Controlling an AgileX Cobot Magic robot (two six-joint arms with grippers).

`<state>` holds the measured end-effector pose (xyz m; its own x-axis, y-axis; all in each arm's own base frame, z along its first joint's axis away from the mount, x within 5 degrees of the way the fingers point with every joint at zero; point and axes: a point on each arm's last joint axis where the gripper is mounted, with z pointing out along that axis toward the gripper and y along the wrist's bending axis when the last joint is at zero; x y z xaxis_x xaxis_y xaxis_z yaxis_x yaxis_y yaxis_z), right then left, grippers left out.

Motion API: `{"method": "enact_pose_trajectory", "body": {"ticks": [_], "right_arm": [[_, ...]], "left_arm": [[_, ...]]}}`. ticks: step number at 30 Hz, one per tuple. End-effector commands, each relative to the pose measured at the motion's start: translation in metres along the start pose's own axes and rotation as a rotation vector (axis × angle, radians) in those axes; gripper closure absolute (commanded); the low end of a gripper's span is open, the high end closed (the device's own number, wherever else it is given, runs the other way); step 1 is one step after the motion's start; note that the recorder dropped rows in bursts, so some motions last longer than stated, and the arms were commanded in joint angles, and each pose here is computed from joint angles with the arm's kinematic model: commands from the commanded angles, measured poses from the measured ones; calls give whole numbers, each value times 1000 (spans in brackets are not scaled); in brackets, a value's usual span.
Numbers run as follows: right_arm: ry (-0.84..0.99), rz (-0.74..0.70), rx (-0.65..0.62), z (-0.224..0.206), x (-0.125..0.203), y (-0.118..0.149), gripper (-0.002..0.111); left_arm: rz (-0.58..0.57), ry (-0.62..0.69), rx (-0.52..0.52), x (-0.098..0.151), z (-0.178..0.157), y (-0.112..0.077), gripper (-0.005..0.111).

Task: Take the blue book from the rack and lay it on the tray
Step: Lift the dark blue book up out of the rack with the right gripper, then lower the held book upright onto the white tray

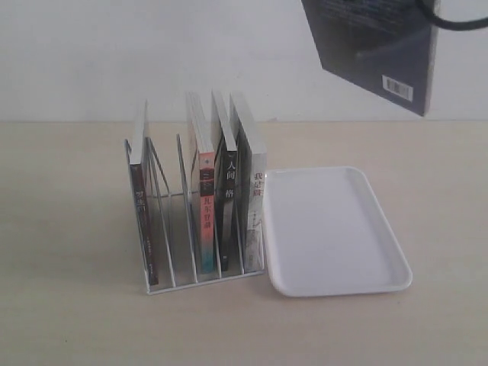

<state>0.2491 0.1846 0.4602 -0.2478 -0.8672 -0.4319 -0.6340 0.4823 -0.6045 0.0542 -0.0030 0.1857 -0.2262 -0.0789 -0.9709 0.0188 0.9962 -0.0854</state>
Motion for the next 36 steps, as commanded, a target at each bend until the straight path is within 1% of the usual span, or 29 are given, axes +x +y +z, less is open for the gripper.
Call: {"method": "enact_pose_trajectory", "body": {"ticks": [1,4,9,10,11,13,17,20,22,25,26,27,30,32,34,35,36], "right_arm": [[-14,65,-81,22,21,-16,108],[-50,103,-112,44,36,-26,108],[-78,176,-120,84,65,-39,108],[-69,153,-124,93,70,-39,108],[-33,95,-152,111,78,-35,108],[26,57,-169,128,83,-32,108],[57,26,-195,152,85,-26,108],[24,-103,-205,153,83,-25,108],[-40,-216,-217,149,79,-24,108],[-139,-243,-246,148,71,-20,108],[-176,-296,-274,148,69,-17,108],[-182,-325,-281,149,69,-15,108],[-114,-400,-279,165,75,-13,108],[-115,-390,-308,174,75,-8,108],[-162,-440,-349,176,73,-3,108],[-215,-458,-369,174,69,-1,108],[-248,-459,-378,173,66,1,108]], "left_arm": [[-8,-7,-3,0,0,0,102],[-8,-7,-3,0,0,0,102],[-8,-7,-3,0,0,0,102],[-8,-7,-3,0,0,0,102],[-8,-7,-3,0,0,0,102],[-8,-7,-3,0,0,0,102],[-8,-7,-3,0,0,0,102],[-8,-7,-3,0,0,0,102],[-8,-7,-3,0,0,0,102],[-8,-7,-3,0,0,0,102],[-8,-7,-3,0,0,0,102],[-8,-7,-3,0,0,0,102],[-8,-7,-3,0,0,0,102],[-8,-7,-3,0,0,0,102],[-8,-7,-3,0,0,0,102],[-8,-7,-3,0,0,0,102],[-8,-7,-3,0,0,0,102]]}}
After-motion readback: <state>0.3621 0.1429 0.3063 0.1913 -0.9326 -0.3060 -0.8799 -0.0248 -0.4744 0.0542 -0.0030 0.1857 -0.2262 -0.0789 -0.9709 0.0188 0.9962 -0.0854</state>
